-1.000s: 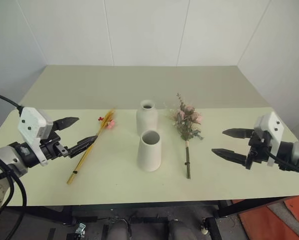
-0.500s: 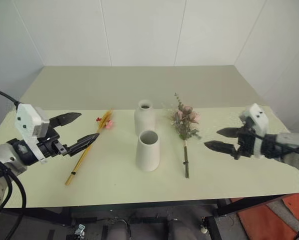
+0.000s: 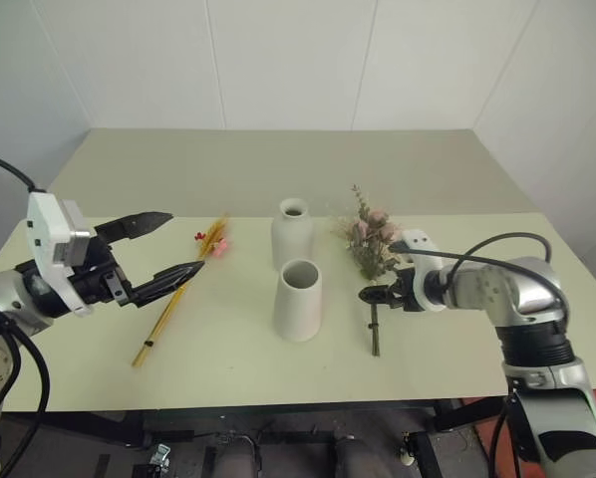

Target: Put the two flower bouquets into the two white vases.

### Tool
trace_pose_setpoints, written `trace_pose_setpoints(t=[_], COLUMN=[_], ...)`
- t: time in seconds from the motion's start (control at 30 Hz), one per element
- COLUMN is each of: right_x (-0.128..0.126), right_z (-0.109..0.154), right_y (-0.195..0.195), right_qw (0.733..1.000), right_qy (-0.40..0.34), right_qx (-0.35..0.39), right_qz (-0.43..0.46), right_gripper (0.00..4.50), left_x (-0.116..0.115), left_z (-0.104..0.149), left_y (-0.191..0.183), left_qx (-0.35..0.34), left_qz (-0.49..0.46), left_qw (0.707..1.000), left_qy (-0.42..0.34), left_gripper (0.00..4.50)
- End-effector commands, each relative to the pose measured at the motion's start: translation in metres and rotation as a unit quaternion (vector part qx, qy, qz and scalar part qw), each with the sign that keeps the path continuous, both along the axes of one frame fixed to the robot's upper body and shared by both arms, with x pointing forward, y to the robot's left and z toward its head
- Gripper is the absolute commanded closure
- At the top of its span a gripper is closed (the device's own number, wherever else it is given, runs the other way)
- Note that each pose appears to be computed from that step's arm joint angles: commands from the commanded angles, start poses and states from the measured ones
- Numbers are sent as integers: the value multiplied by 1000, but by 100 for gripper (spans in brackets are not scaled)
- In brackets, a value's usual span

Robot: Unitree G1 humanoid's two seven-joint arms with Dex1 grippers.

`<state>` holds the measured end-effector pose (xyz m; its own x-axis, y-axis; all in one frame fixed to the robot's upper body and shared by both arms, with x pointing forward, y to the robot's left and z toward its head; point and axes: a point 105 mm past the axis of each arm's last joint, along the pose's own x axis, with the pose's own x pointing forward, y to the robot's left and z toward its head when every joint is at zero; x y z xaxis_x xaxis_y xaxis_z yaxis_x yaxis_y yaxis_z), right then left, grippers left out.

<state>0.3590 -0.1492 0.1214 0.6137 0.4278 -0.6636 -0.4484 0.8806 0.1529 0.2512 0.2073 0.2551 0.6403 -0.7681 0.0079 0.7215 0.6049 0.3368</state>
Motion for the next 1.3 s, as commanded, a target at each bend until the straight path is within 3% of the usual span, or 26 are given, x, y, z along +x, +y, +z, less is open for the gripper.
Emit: trace_pose_setpoints(t=[0.03,0.17,0.47,0.53,0.67,0.77,0.87,1.03,1.3], right_x=[9,17,21,28,46,54,50,34,16], right_z=[3,3,18,32,88,139,184,228,244], right_y=[1,2,1,-1,-3,10,32,75,143], right_qw=[1000,999,997,993,962,913,866,809,766], right_qy=[-18,-37,-60,-94,-257,-391,-471,-536,-556], right_qx=[-15,-22,7,27,59,92,162,240,308], right_qz=[-12,-28,-42,-60,-76,-76,-49,24,97], right_gripper=[18,124,425,427,427,427,427,427,427], left_x=[-5,-6,-6,-5,-3,0,4,9,6], left_z=[8,7,6,6,6,5,6,3,1], left_y=[-3,-2,-1,0,-1,0,2,4,8], left_qx=[6,7,9,9,7,9,10,19,28], left_qz=[-7,-3,5,5,-2,-4,-5,2,15], left_qw=[1000,1000,1000,1000,1000,1000,1000,1000,999], left_qy=[-24,-23,-18,-18,-17,-13,-11,9,38], left_gripper=[0,0,0,0,0,0,0,0,0])
